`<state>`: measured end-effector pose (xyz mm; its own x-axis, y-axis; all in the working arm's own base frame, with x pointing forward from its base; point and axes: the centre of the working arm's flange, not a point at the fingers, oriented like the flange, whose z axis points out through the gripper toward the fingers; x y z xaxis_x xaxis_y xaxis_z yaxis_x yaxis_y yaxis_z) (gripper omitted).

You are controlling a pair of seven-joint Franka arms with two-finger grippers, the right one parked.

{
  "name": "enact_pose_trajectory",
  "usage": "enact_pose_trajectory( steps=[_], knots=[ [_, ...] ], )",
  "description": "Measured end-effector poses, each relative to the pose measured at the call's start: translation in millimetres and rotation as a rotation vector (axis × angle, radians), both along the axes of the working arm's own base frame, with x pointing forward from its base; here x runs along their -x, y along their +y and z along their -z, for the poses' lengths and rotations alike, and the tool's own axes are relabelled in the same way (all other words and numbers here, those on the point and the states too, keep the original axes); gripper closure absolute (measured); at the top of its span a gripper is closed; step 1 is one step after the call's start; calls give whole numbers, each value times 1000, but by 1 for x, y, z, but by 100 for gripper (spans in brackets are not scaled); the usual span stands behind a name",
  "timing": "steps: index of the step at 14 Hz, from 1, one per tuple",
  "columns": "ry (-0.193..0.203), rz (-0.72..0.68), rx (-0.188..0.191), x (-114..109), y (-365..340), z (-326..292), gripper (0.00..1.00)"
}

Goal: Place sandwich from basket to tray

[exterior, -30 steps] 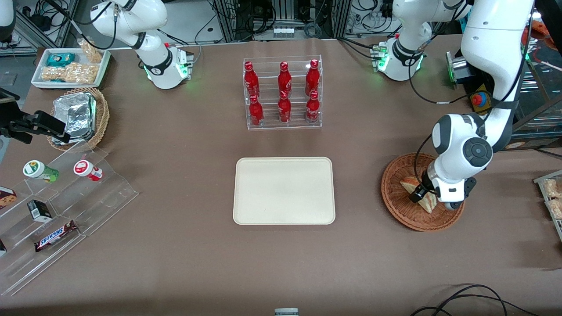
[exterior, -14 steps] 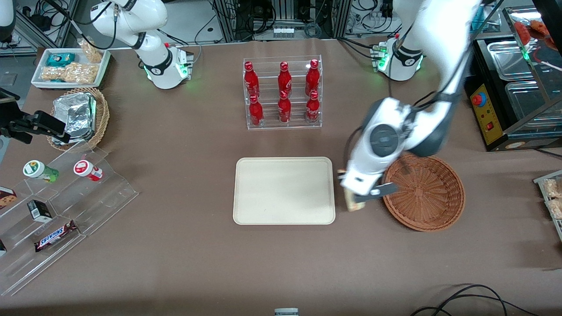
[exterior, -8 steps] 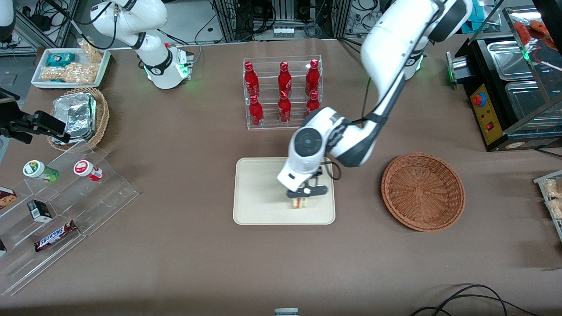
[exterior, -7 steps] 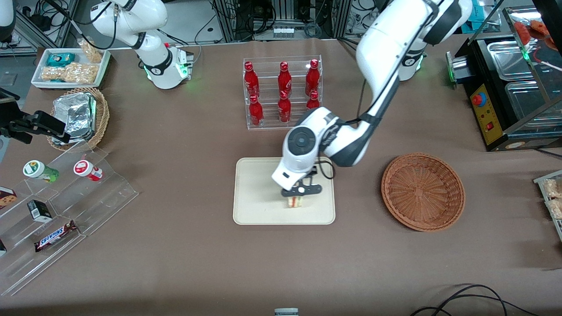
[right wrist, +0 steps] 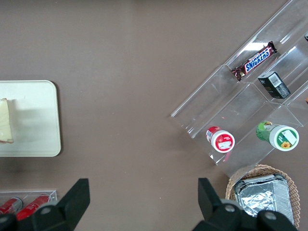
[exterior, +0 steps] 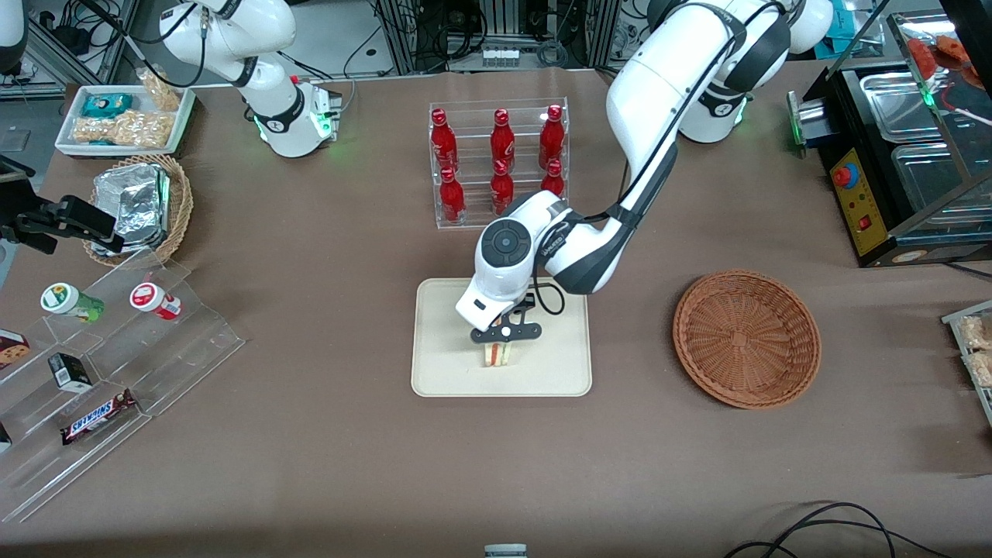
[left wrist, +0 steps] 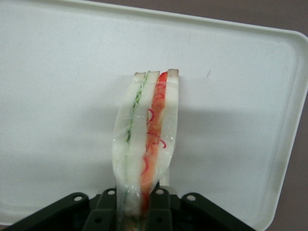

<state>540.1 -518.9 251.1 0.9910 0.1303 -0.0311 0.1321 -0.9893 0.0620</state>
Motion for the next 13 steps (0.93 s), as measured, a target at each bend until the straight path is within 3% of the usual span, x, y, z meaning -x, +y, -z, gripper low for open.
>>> enact_pose_trajectory(
  steps=[4, 7, 10, 13],
  knots=[
    [-25, -23, -15, 0, -2, -34, 34],
    [-26, -29, -69, 6, 17, -125, 4],
    [-37, -53, -146, 13, 66, -203, 0],
    [28, -117, -228, 1, 129, -208, 0]
  ],
)
